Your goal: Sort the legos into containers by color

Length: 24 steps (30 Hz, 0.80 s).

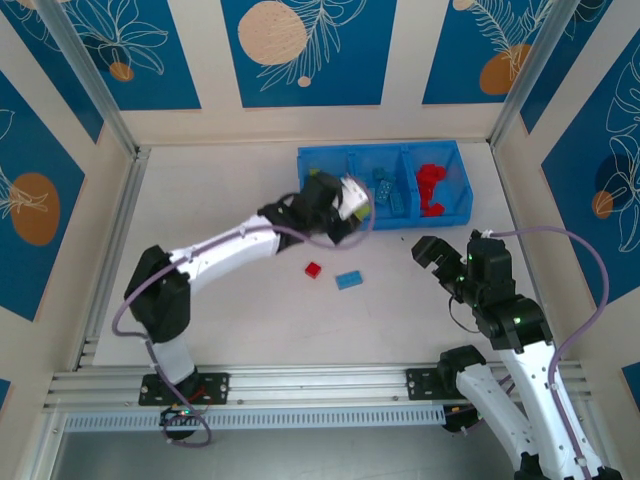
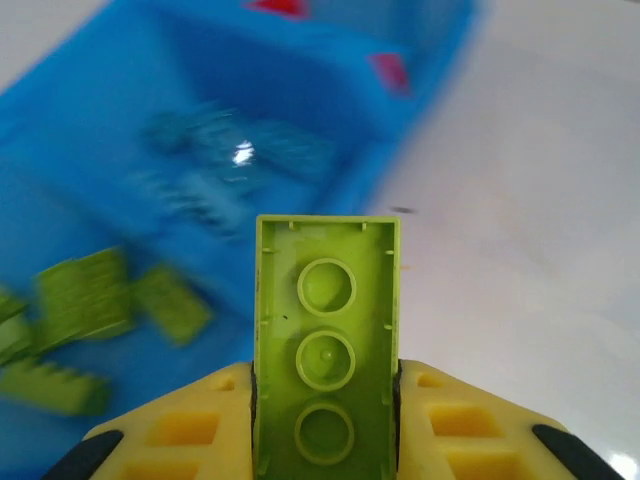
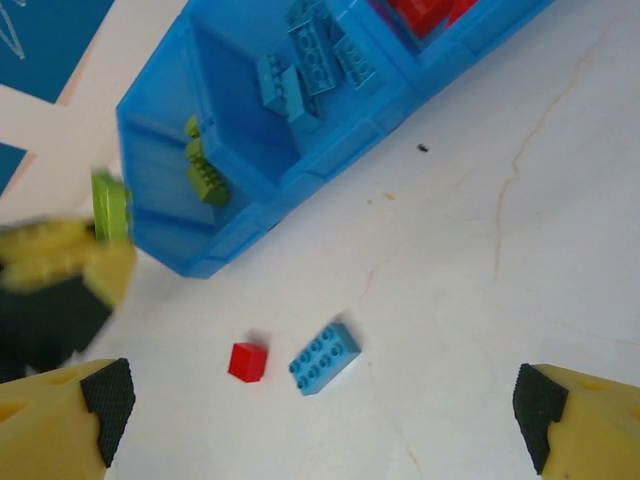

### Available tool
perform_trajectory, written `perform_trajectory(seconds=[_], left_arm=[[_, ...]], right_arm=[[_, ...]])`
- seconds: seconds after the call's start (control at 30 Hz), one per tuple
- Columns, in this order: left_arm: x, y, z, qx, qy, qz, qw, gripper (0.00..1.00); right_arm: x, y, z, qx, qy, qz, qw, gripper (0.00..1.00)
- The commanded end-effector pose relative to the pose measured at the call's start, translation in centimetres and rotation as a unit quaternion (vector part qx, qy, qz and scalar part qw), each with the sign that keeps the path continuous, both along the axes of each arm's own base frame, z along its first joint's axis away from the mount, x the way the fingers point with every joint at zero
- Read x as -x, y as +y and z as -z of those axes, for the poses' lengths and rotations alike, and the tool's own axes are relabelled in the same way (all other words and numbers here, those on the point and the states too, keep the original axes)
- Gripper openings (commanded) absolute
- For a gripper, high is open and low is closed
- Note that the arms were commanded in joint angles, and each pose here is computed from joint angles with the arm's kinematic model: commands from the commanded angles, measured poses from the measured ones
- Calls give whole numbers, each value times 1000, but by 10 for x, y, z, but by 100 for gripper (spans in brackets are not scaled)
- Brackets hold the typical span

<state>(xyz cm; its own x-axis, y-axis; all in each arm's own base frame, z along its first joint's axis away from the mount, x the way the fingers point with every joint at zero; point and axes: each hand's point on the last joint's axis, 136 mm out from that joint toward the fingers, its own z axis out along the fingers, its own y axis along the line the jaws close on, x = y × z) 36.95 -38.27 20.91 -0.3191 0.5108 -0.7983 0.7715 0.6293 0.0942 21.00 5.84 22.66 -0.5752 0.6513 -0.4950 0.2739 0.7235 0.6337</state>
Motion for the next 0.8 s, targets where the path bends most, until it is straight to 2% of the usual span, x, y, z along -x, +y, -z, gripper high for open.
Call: perform_trajectory(seconds=[0.0, 0.13, 0.2, 0.3, 0.37, 0.43, 0.6, 0.77], left_arm=[[-55, 38, 25, -15, 42, -117, 992, 30], [-113, 46, 43, -18, 87, -148, 985, 34], [-139, 48, 46, -26, 88, -159, 983, 35], [-170, 46, 43, -32, 66, -166, 983, 50], [-184, 46, 36, -24, 52, -174, 983, 63], [-189, 48, 27, -15, 45, -176, 983, 66], [-164, 44, -14, 19, 31, -152, 988, 65], [-92, 52, -69, 113, 7, -122, 986, 65]], right_arm=[[0, 14, 0, -32, 4, -28, 999, 99], [3, 15, 0, -34, 13, -29, 999, 99], [3, 18, -1, -40, 13, -34, 999, 99], [5, 21, 0, -50, 18, -41, 998, 98], [8, 22, 1, -51, 23, -44, 997, 98], [9, 23, 4, -54, 30, -44, 997, 98], [9, 24, 10, -58, 37, -44, 997, 95], [2, 34, 23, -47, 53, -75, 995, 96]])
